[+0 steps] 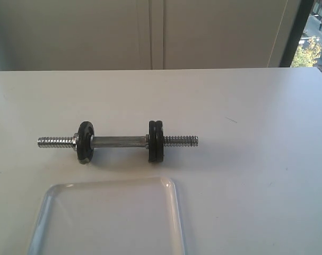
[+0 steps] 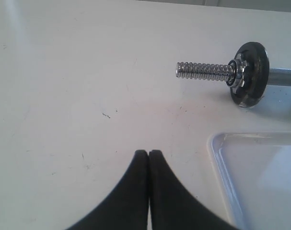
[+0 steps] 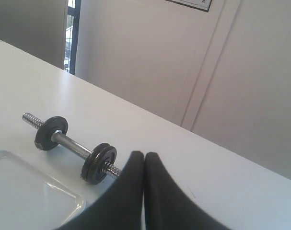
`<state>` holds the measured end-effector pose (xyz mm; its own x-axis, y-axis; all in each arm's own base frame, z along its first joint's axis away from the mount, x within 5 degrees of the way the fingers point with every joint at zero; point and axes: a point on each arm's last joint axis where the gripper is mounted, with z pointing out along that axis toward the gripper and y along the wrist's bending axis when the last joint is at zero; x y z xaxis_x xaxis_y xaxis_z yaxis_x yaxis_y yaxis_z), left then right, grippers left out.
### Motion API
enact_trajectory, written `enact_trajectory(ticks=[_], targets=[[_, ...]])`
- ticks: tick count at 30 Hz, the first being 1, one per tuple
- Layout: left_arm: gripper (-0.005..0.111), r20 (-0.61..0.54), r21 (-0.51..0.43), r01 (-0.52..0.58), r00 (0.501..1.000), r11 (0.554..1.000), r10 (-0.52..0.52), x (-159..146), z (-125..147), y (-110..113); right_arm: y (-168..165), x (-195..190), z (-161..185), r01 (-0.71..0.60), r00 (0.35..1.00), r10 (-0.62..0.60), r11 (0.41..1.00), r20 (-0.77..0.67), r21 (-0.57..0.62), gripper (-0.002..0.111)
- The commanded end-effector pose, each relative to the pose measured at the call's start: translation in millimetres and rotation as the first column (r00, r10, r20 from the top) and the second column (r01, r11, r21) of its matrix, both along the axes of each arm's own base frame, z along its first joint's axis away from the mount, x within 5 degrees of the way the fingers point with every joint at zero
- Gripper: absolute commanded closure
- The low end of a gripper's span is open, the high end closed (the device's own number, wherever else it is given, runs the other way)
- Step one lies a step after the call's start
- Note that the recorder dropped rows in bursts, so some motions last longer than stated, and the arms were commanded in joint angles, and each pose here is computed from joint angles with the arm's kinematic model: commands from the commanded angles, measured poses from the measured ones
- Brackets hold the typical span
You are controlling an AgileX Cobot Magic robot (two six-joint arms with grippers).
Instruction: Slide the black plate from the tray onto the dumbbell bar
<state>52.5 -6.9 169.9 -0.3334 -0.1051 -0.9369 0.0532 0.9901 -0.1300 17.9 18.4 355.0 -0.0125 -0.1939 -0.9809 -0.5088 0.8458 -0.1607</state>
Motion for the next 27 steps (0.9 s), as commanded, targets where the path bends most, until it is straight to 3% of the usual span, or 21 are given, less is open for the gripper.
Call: enact_trajectory(ticks=[1,27], targets=[[0.107,-0.004,-0.004,-0.004,1.0,1.0,0.004,-0.3,-1.1,0.1,0.4,1.4,-1.4,0.002,1.0,-0.002,1.0,-0.002,-0.007,0.108],[0.107,0.003,0.016,0.003,1.0,1.0,-0.003,-0.2,-0.7,0.2,0.4,1.4,-1.4,0.002,1.0,-0.002,1.0,-0.002,-0.007,0.108]])
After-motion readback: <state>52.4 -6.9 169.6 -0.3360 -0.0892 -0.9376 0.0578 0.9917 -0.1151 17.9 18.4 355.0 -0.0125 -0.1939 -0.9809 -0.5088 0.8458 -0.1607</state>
